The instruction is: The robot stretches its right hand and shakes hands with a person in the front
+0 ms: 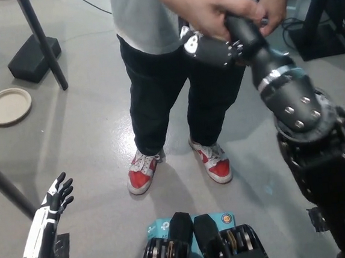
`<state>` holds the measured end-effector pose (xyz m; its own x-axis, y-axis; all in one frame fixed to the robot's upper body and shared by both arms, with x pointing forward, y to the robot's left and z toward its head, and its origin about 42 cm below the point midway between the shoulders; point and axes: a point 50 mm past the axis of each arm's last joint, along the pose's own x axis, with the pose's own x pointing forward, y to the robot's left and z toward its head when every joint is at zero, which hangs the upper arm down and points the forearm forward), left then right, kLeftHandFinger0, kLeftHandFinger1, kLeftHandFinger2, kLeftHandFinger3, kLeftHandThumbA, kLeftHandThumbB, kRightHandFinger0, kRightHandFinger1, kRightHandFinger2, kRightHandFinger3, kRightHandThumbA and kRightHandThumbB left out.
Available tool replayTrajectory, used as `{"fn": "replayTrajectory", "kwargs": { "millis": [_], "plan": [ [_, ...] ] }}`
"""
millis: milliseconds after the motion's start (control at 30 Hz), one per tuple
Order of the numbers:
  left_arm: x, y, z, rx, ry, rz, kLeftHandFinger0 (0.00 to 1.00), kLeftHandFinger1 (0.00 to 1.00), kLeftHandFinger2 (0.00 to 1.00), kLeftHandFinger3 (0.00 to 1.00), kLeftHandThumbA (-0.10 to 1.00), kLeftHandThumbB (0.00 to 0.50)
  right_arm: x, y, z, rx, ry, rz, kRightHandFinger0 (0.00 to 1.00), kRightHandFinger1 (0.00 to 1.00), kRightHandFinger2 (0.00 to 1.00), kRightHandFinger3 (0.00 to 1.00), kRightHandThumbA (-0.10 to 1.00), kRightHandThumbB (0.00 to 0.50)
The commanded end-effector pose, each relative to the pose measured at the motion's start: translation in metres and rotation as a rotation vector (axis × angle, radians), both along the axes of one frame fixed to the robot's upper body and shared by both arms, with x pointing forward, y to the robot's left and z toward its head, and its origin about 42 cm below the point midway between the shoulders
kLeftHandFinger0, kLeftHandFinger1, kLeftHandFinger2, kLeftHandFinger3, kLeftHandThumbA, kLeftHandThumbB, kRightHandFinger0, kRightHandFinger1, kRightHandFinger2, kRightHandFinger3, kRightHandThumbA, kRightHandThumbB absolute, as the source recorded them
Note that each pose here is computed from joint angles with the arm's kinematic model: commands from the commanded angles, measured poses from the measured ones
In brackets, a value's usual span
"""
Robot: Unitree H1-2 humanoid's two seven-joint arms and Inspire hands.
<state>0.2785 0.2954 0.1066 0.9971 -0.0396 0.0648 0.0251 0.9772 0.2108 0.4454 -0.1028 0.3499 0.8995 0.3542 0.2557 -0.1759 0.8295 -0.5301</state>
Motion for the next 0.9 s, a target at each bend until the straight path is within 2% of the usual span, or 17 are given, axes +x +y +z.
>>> {"fn": "replayTrajectory", "kwargs": {
  "millis": [0, 33, 67, 133, 167, 267, 300, 367, 400, 433, 467, 567, 600, 667, 767, 800, 867],
  "plan": [
    [0.001, 0.001, 0.014, 0.018, -0.062, -0.018, 1.0, 1.0, 1.0, 1.0, 1.0, 0.177, 0.057, 0.008, -0.03, -0.087, 0.128, -0.059, 1.0, 1.0, 1.0, 1.0, -0.05, 0.019],
    [0.002, 0.001, 0.014, 0.016, -0.065, -0.018, 1.0, 1.0, 1.0, 1.0, 1.0, 0.177, 0.064, 0.009, -0.038, -0.098, 0.158, -0.071, 1.0, 1.0, 1.0, 1.0, -0.05, 0.022],
    [0.002, 0.0, 0.015, 0.013, -0.067, -0.018, 1.0, 1.0, 1.0, 1.0, 1.0, 0.171, 0.076, 0.011, -0.055, -0.113, 0.223, -0.093, 0.56, 0.69, 0.82, 1.0, -0.05, 0.035],
    [0.003, -0.001, 0.015, 0.011, -0.068, -0.019, 1.0, 1.0, 1.0, 1.0, 1.0, 0.18, 0.085, 0.012, -0.069, -0.117, 0.271, -0.102, 0.11, 0.27, 0.43, 1.0, -0.07, 0.047],
    [0.004, -0.002, 0.016, 0.009, -0.068, -0.023, 1.0, 1.0, 1.0, 1.0, 1.0, 0.177, 0.089, 0.012, -0.078, -0.122, 0.299, -0.108, 0.07, 0.24, 0.4, 1.0, -0.07, 0.048],
    [0.005, -0.001, 0.017, -0.003, -0.068, -0.02, 1.0, 1.0, 1.0, 1.0, 1.0, 0.184, 0.094, 0.014, -0.09, -0.138, 0.334, -0.116, 0.37, 0.58, 0.68, 1.0, -0.05, 0.043],
    [0.005, -0.001, 0.018, 0.006, -0.075, -0.022, 1.0, 1.0, 1.0, 1.0, 1.0, 0.173, 0.094, 0.014, -0.094, -0.154, 0.34, -0.118, 0.56, 0.72, 0.77, 1.0, -0.02, 0.044],
    [0.005, -0.001, 0.018, 0.01, -0.078, -0.024, 1.0, 1.0, 1.0, 1.0, 1.0, 0.172, 0.096, 0.015, -0.095, -0.16, 0.34, -0.119, 0.56, 0.71, 0.76, 1.0, -0.01, 0.044],
    [0.008, 0.0, 0.02, 0.016, -0.082, -0.029, 1.0, 1.0, 1.0, 1.0, 1.0, 0.171, 0.093, 0.014, -0.101, -0.154, 0.337, -0.117, 0.29, 0.41, 0.52, 1.0, 0.01, 0.049],
    [0.008, 0.0, 0.02, 0.013, -0.082, -0.029, 1.0, 1.0, 1.0, 1.0, 1.0, 0.169, 0.09, 0.013, -0.098, -0.145, 0.318, -0.107, 0.39, 0.58, 0.7, 1.0, 0.04, 0.042],
    [0.008, 0.0, 0.02, 0.015, -0.083, -0.032, 1.0, 1.0, 1.0, 1.0, 1.0, 0.161, 0.086, 0.012, -0.093, -0.134, 0.29, -0.092, 0.69, 0.88, 1.0, 1.0, 0.06, 0.034],
    [0.008, 0.0, 0.02, 0.017, -0.084, -0.033, 1.0, 1.0, 1.0, 1.0, 1.0, 0.16, 0.085, 0.012, -0.091, -0.13, 0.278, -0.087, 0.71, 0.9, 1.0, 1.0, 0.08, 0.032],
    [0.009, 0.001, 0.021, 0.022, -0.082, -0.033, 1.0, 1.0, 1.0, 1.0, 1.0, 0.159, 0.076, 0.012, -0.075, -0.101, 0.231, -0.065, 1.0, 1.0, 1.0, 1.0, 0.08, 0.008],
    [0.011, 0.003, 0.023, 0.018, -0.091, -0.028, 1.0, 1.0, 1.0, 1.0, 1.0, 0.157, 0.028, 0.007, -0.02, -0.01, 0.028, 0.027, 1.0, 1.0, 1.0, 1.0, 0.1, 0.009],
    [0.011, 0.003, 0.023, 0.017, -0.093, -0.028, 1.0, 1.0, 1.0, 1.0, 1.0, 0.158, 0.024, 0.007, -0.018, -0.008, 0.02, 0.03, 1.0, 1.0, 1.0, 1.0, 0.11, 0.007],
    [0.01, 0.003, 0.023, 0.026, -0.079, -0.029, 1.0, 1.0, 1.0, 1.0, 1.0, 0.172, -0.033, 0.0, 0.032, 0.013, -0.155, 0.077, 1.0, 1.0, 1.0, 1.0, 0.19, 0.0],
    [0.01, 0.002, 0.023, 0.033, -0.081, -0.029, 1.0, 1.0, 1.0, 1.0, 1.0, 0.156, -0.062, -0.005, 0.052, 0.035, -0.244, 0.11, 1.0, 1.0, 1.0, 1.0, 0.24, 0.0]
  ]
}}
